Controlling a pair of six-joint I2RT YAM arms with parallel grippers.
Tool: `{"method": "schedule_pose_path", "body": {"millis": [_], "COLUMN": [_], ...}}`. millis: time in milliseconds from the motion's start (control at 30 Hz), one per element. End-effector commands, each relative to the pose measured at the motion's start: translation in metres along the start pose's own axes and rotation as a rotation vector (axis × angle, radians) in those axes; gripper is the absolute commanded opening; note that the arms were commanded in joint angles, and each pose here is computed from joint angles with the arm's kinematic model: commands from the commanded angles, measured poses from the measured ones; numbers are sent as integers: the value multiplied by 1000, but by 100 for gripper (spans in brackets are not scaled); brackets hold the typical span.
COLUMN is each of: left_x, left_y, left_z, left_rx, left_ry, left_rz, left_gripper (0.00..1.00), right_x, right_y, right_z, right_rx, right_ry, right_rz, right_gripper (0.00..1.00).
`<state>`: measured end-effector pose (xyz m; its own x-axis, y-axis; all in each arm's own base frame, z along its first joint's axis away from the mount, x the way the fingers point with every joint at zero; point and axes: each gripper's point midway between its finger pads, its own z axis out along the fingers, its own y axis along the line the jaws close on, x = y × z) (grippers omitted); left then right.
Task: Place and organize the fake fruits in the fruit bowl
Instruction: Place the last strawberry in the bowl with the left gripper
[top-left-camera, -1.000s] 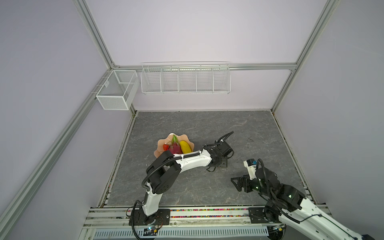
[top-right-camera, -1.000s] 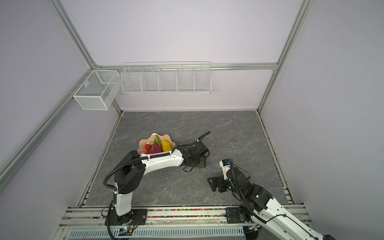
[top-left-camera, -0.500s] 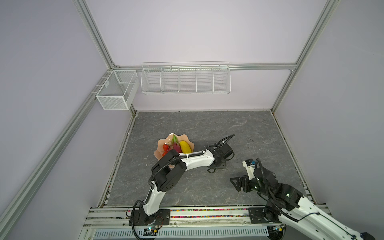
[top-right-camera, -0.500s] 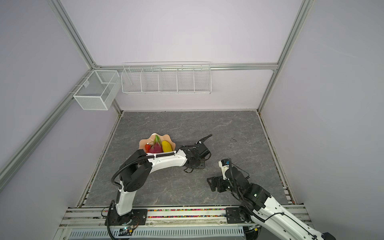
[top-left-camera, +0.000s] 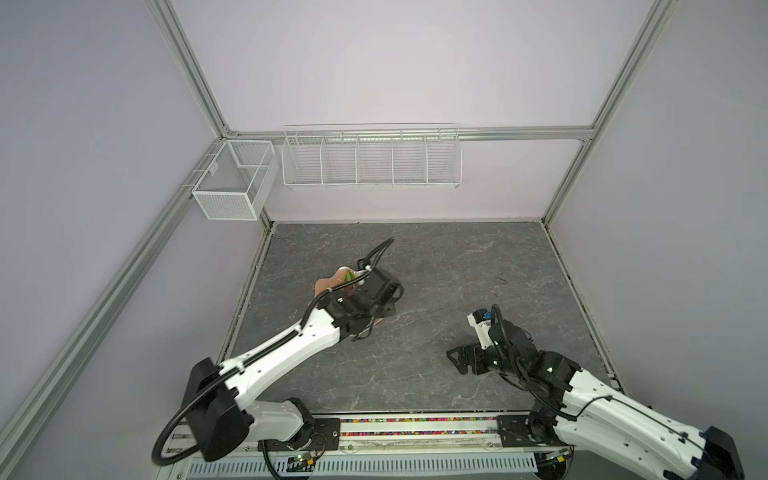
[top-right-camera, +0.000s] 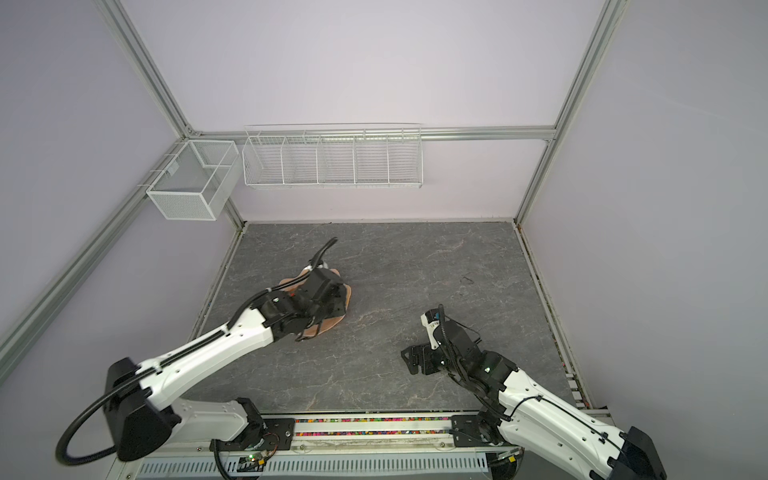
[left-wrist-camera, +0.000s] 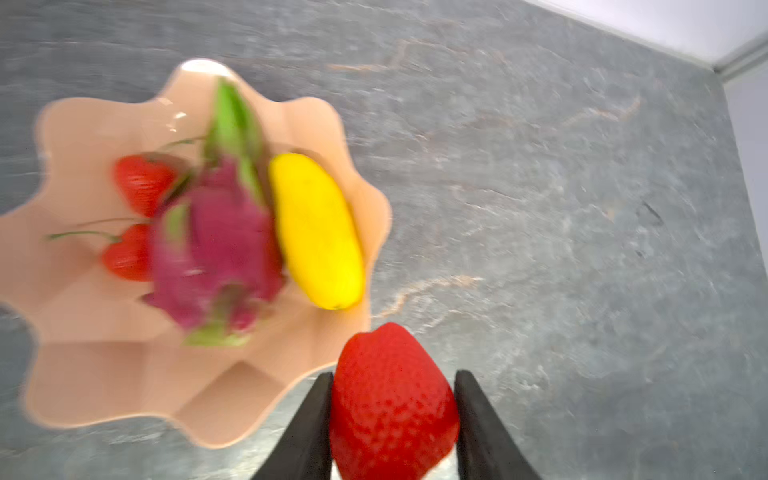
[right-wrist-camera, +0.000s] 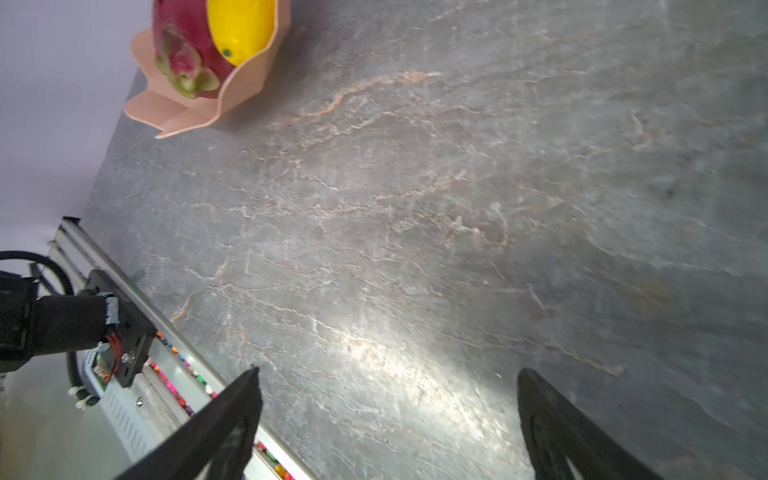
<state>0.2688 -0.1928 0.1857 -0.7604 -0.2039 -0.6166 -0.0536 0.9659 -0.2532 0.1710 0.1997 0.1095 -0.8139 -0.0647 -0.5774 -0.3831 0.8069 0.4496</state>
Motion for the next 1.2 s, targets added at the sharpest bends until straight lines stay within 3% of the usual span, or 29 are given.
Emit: {"method": "schedule_pose_path", "body": {"millis": [0, 200, 700, 933, 1067, 1167], "left_x": [28, 44, 22, 26, 16, -2], "left_y": [80, 138, 142, 137, 136, 131], "left_z": [1, 15, 60, 61, 48, 29], "left_rx": [-162, -231, -276, -262, -254, -224], "left_ry": [63, 146, 205, 246, 203, 129], "left_rz": [-16, -98, -65, -72, -74, -64], "left_gripper": [37, 37, 40, 59, 63, 66], "right_x": [-25, -41, -40, -42, -48, -62], "right_y": [38, 68, 73, 73, 71, 52], "right_z": [-4, -4, 3, 1, 0, -1], "right_rx": [-154, -215, -208, -206, -187, -79], "right_ry": [-59, -37, -34, -46, -54, -80], "right_rz": [-65, -158, -154, -158, -147, -114], "right_gripper": [97, 97, 97, 97, 97, 97]}}
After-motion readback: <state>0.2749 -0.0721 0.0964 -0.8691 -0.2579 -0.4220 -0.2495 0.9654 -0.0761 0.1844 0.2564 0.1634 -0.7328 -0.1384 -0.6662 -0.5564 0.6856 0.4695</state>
